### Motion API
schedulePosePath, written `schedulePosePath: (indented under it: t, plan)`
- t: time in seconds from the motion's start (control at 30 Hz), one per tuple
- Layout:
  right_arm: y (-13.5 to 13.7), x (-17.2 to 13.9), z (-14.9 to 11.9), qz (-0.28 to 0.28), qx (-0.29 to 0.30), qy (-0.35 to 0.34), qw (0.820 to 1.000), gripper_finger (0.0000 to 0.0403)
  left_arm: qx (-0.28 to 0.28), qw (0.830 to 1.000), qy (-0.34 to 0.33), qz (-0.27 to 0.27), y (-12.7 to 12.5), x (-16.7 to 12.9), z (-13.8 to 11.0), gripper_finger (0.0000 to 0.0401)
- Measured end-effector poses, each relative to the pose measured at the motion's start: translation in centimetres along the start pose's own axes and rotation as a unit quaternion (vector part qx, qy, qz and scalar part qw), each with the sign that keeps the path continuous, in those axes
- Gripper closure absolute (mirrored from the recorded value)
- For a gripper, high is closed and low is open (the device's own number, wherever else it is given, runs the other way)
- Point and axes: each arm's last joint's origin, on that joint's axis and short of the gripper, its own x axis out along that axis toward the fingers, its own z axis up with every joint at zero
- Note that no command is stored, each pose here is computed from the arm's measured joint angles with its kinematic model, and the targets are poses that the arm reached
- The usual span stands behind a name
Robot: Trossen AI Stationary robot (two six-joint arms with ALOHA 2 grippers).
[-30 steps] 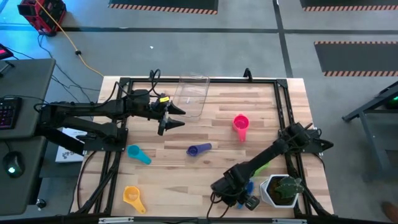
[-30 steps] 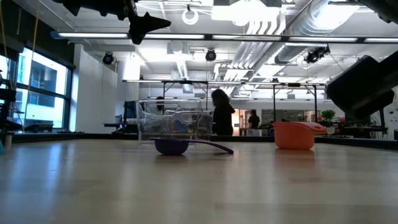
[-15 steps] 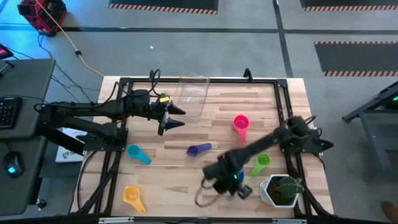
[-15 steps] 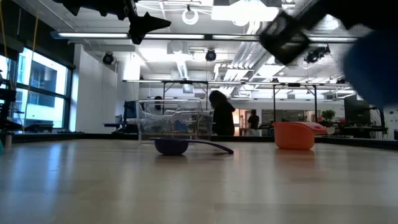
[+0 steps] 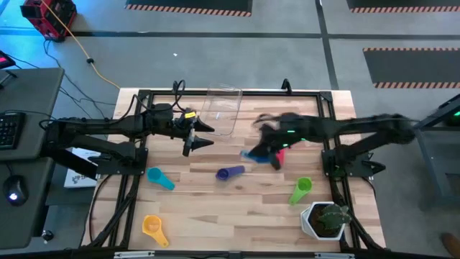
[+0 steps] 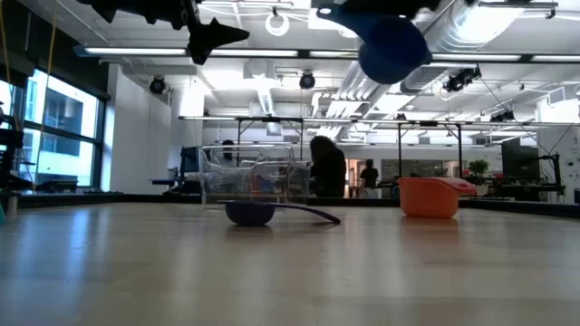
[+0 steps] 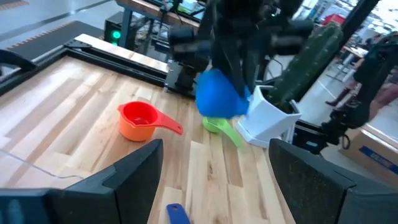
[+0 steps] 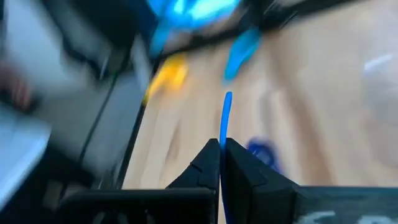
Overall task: Nest measuring cups in basket
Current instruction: Stack the blue measuring cup on top of the pink measuring cup
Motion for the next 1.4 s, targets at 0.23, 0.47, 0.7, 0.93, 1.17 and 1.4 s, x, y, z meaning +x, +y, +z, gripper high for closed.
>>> schedulePosePath:
  t: [0.23, 0.47, 0.7, 0.93, 1.17, 1.4]
  plan:
    - [-3.0, -5.6, -6.3, -0.167, 0.201, -0.254, 0.931, 0.0402, 0.003, 1.000, -0.005, 0.014, 0.1, 0.0, 0.0, 0.0117]
    - [-6.6, -6.3, -12.0, -0.221, 0.386, -0.338, 0.829, 0.0403, -0.004, 1.000, -0.006, 0.014, 0.1, 0.0, 0.1, 0.0117]
    - [-9.0, -6.9, -14.7, -0.225, 0.451, -0.413, 0.758, 0.0403, -0.005, 0.999, -0.012, 0.031, 0.2, 0.0, 0.1, 0.0117]
    - [-9.5, -7.0, -15.3, -0.230, 0.463, -0.413, 0.750, 0.0403, -0.005, 0.999, -0.015, 0.040, 0.2, 0.0, 0.1, 0.0117]
    - [-9.8, -6.7, -15.1, -0.230, 0.472, -0.401, 0.751, 0.0386, -0.005, 0.999, -0.017, 0.045, 0.3, 0.0, 0.1, 0.0117]
    - [-10.3, -5.9, -15.1, -0.229, 0.480, -0.401, 0.745, 0.0333, -0.004, 0.999, -0.017, 0.049, 0.3, 0.0, 0.1, 0.0117]
